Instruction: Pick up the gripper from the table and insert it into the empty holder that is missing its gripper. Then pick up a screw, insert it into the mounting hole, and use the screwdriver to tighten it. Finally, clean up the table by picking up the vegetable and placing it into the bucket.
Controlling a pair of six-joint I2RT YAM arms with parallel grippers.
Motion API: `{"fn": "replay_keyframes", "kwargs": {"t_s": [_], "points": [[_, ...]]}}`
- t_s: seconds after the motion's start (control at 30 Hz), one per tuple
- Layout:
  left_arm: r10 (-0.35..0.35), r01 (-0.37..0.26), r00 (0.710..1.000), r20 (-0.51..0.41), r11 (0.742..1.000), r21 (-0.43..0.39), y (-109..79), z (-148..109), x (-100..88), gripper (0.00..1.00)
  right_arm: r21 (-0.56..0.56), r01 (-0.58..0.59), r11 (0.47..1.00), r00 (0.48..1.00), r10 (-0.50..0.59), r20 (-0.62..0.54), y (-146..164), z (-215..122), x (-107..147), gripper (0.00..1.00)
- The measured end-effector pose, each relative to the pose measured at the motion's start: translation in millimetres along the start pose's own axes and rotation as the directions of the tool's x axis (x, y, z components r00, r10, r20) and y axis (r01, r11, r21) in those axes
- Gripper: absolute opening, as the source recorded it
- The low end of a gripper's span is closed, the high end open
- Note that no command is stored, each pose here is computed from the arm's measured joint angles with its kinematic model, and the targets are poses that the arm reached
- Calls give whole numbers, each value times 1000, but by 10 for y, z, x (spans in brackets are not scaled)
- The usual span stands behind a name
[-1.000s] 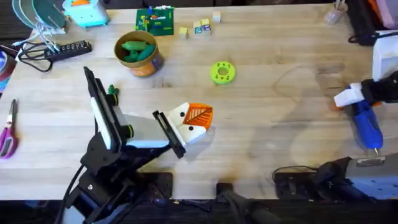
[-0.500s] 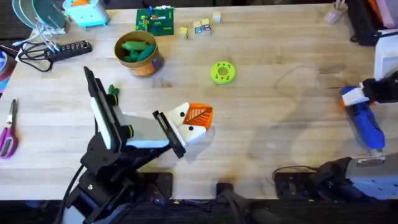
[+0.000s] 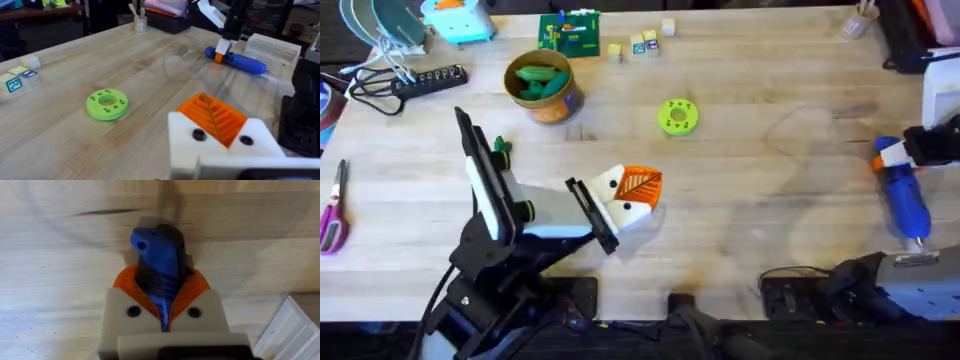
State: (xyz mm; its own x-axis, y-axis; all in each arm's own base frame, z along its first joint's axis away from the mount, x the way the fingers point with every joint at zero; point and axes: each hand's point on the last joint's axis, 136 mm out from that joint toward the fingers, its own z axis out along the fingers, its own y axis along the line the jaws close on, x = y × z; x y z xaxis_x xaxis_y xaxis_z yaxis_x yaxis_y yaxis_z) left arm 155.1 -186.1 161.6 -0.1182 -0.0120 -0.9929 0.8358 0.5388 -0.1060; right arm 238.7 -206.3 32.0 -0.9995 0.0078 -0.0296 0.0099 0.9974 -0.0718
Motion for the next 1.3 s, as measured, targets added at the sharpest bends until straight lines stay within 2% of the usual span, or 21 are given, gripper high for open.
{"fn": "replay_keyframes", "kwargs": {"t_s": [0.2,0.3,0.43,0.53,0.67,0.83,1.0,1.03,1.17,1.3], "points": [[0,0,1000,0,1000,0,0,0,-1,6,-4,-18,1000,1000,18,-2,25,-33,26,23],[0,0,1000,0,1000,0,0,0,-1,6,24,-55,998,998,54,41,-12,-142,-20,23],[0,0,1000,0,1000,0,0,0,-1,6,98,-122,988,980,104,172,-130,-475,-161,23],[0,0,1000,0,1000,0,0,0,-1,6,139,-206,969,945,160,287,-211,-777,-256,23],[0,0,1000,0,1000,0,0,0,-1,6,103,-288,952,879,220,423,-163,-1131,-348,23],[0,0,1000,0,1000,0,0,0,-1,6,-22,-291,956,776,249,580,78,-1577,-494,23],[0,0,1000,0,1000,0,0,0,-1,6,-92,-185,978,665,193,721,441,-2095,-606,23],[0,0,1000,0,1000,0,0,0,-1,6,-103,-104,989,576,145,804,682,-2421,-634,23],[0,0,1000,0,1000,0,0,0,-1,6,-113,-22,993,433,111,895,972,-2764,-626,23],[0,0,1000,0,1000,0,0,0,-1,6,-128,84,988,257,103,961,1320,-3074,-607,23]]}}
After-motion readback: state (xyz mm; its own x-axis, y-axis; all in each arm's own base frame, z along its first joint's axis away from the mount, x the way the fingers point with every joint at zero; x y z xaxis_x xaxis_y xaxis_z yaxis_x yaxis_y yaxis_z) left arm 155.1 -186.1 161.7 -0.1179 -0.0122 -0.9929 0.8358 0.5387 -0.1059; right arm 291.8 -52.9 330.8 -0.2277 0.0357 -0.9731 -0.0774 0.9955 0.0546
